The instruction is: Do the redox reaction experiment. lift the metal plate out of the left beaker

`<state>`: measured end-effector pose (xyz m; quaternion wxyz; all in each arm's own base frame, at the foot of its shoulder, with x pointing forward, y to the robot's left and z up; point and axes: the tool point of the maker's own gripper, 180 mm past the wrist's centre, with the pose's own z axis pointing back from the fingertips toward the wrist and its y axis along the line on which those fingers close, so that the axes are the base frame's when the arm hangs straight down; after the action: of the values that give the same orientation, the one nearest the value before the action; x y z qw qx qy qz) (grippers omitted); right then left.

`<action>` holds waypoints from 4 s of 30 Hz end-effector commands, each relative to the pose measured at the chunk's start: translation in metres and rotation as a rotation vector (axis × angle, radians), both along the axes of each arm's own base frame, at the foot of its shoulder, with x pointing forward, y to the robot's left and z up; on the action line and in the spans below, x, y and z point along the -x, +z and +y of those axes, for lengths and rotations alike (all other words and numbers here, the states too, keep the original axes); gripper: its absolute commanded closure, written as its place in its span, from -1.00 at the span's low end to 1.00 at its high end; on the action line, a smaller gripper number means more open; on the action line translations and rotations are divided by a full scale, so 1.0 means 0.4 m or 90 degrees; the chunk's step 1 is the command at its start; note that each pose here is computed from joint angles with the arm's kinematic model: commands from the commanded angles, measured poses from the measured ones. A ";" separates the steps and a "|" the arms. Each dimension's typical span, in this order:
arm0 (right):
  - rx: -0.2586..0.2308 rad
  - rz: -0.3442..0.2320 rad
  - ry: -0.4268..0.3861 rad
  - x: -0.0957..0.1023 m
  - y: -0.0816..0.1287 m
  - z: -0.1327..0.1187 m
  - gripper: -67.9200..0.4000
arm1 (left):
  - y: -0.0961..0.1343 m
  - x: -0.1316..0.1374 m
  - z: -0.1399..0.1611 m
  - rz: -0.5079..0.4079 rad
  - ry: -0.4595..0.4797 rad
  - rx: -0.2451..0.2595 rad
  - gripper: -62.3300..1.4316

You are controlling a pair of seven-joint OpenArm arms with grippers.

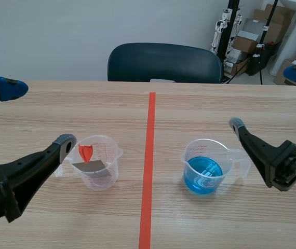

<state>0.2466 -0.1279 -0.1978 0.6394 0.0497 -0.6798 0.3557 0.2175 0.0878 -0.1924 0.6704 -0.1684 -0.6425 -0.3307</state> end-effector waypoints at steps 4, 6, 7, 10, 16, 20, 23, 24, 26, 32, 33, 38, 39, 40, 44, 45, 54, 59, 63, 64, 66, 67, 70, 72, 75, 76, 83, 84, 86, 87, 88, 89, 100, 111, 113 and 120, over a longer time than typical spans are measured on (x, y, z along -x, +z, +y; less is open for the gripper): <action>-0.007 -0.031 0.005 -0.007 0.036 0.005 -1.00 | 0.014 -0.001 -0.006 -0.008 0.001 0.018 -1.00; -0.007 -0.031 0.005 -0.007 0.036 0.005 -1.00 | 0.014 -0.001 -0.006 -0.008 0.001 0.018 -1.00; -0.006 -0.030 0.005 -0.007 0.036 0.005 -1.00 | 0.014 -0.001 -0.006 -0.008 0.001 0.018 -1.00; -0.006 -0.030 0.006 -0.007 0.036 0.005 -1.00 | 0.014 -0.001 -0.006 -0.008 0.001 0.018 -1.00; -0.007 -0.029 0.007 -0.006 0.035 0.006 -1.00 | 0.014 -0.001 -0.006 -0.008 0.001 0.018 -1.00; -0.003 -0.028 0.007 -0.007 0.033 0.006 -1.00 | 0.014 -0.001 -0.006 -0.008 0.001 0.018 -1.00; -0.002 -0.025 0.006 -0.007 0.031 0.005 -1.00 | 0.014 -0.001 -0.006 -0.008 0.001 0.018 -1.00; -0.002 -0.025 0.005 -0.007 0.031 0.005 -1.00 | 0.014 -0.001 -0.006 -0.008 0.001 0.018 -1.00; -0.002 -0.025 0.006 -0.007 0.031 0.005 -1.00 | 0.014 0.000 -0.006 -0.008 0.001 0.018 -1.00; -0.003 -0.026 0.006 -0.007 0.031 0.005 -1.00 | 0.012 0.010 -0.017 0.000 -0.019 0.022 -1.00; -0.002 -0.026 0.006 -0.007 0.031 0.005 -1.00 | 0.012 0.010 -0.017 0.000 -0.019 0.022 -1.00; -0.001 -0.025 0.006 -0.007 0.031 0.005 -1.00 | 0.011 0.009 -0.017 0.000 -0.019 0.022 -1.00; 0.003 -0.025 0.006 -0.007 0.029 0.005 -1.00 | 0.011 0.009 -0.017 0.000 -0.018 0.021 -1.00; 0.009 -0.024 0.006 -0.007 0.026 0.005 -1.00 | 0.009 0.010 -0.017 0.002 -0.018 0.019 -1.00; 0.011 -0.023 0.007 -0.007 0.024 0.006 -1.00 | -0.047 0.016 -0.003 0.061 -0.004 -0.022 -1.00; 0.012 -0.023 0.008 -0.006 0.024 0.006 -1.00 | -0.054 0.021 0.001 0.072 0.000 -0.012 -1.00; 0.016 -0.007 0.084 -0.002 0.014 0.077 -1.00 | -0.121 0.105 0.060 0.123 0.048 0.094 -0.59; 0.007 -0.017 0.133 -0.008 0.030 0.127 -1.00 | -0.167 0.163 0.094 0.133 0.079 0.107 -0.33; 0.011 -0.028 0.181 -0.006 0.041 0.171 -1.00 | -0.182 0.220 0.121 0.116 0.110 0.140 -0.29; 0.013 -0.029 0.197 -0.003 0.042 0.185 -1.00 | -0.191 0.239 0.127 0.114 0.117 0.141 -0.29; 0.016 -0.029 0.221 0.004 0.040 0.205 -1.00 | -0.205 0.264 0.134 0.114 0.125 0.141 -0.29; 0.018 -0.029 0.234 0.008 0.039 0.217 -1.00 | -0.213 0.275 0.137 0.112 0.128 0.140 -0.29; 0.026 -0.030 0.270 0.017 0.036 0.247 -1.00 | -0.237 0.311 0.148 0.108 0.143 0.138 -0.21; 0.031 -0.029 0.290 0.022 0.032 0.262 -1.00 | -0.243 0.333 0.151 0.096 0.148 0.144 -0.14; 0.037 -0.031 0.316 0.027 0.030 0.282 -1.00 | -0.258 0.359 0.146 0.094 0.145 0.139 -0.14; 0.038 -0.032 0.322 0.029 0.030 0.289 -1.00 | -0.264 0.367 0.145 0.093 0.144 0.134 -0.15; 0.056 -0.028 0.366 0.036 0.001 0.330 -1.00 | -0.307 0.372 0.162 0.078 0.199 0.100 -1.00; 0.060 -0.026 0.373 0.037 -0.006 0.336 -1.00 | -0.317 0.370 0.165 0.079 0.211 0.092 -1.00; 0.067 -0.023 0.389 0.042 -0.018 0.350 -1.00 | -0.335 0.362 0.168 0.083 0.233 0.081 -1.00; 0.070 -0.022 0.396 0.044 -0.023 0.356 -1.00 | -0.345 0.360 0.168 0.089 0.241 0.078 -1.00; 0.074 -0.021 0.403 0.046 -0.028 0.362 -1.00 | -0.353 0.356 0.169 0.090 0.251 0.075 -1.00; 0.077 -0.023 0.412 0.048 -0.031 0.369 -1.00 | -0.358 0.355 0.171 0.088 0.261 0.072 -1.00; 0.085 -0.021 0.469 0.053 -0.064 0.432 -1.00 | -0.346 0.269 0.166 0.026 0.279 0.096 -1.00; 0.096 -0.012 0.510 0.047 -0.108 0.500 -1.00 | -0.338 0.242 0.167 0.007 0.279 0.098 -1.00; 0.096 -0.012 0.515 0.044 -0.111 0.512 -1.00 | -0.347 0.242 0.168 0.018 0.281 0.092 -1.00; 0.106 -0.013 0.538 0.056 -0.129 0.542 -1.00 | -0.421 0.250 0.183 0.105 0.299 0.028 -1.00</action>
<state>0.2209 0.0876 -0.2590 0.4422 0.2673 -0.5642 0.6439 0.1150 0.1623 -0.3668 0.7823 -0.0528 -0.6059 -0.1348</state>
